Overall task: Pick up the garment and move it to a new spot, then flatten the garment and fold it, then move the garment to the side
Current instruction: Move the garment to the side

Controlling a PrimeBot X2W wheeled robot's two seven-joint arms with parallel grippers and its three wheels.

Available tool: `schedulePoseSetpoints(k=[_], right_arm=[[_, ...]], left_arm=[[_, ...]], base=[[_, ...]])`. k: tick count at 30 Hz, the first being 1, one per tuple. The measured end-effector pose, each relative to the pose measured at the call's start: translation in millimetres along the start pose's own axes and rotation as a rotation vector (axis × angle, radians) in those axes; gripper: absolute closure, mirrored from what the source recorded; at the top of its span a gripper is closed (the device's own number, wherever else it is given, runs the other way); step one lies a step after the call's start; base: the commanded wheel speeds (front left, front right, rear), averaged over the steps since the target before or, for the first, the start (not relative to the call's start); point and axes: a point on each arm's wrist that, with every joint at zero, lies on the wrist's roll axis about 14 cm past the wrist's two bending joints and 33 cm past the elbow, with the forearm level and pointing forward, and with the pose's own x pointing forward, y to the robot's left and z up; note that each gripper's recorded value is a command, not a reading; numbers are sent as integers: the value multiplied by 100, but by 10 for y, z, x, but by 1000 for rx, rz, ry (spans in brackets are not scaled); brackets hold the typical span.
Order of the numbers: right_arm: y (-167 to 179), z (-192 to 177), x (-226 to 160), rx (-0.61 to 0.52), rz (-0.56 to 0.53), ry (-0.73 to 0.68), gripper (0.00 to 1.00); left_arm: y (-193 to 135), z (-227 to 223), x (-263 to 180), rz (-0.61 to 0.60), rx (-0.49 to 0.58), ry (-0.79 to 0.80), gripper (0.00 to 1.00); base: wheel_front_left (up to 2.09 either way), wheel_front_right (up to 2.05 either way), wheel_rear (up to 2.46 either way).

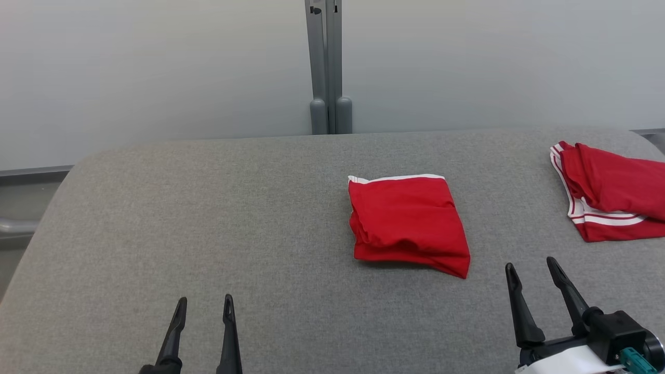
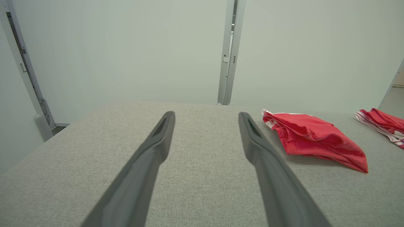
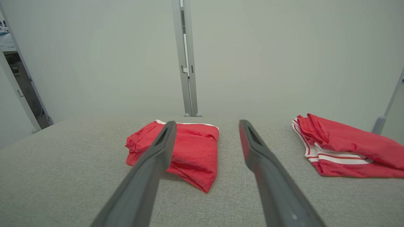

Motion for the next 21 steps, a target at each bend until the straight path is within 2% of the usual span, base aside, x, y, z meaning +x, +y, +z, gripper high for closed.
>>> schedulePoseSetpoints(k=[21], right_arm=[[28, -61, -35, 8, 8, 21, 0]], left_arm=[[-5, -62, -17, -3, 9, 19, 0]], base=[[0, 0, 0]])
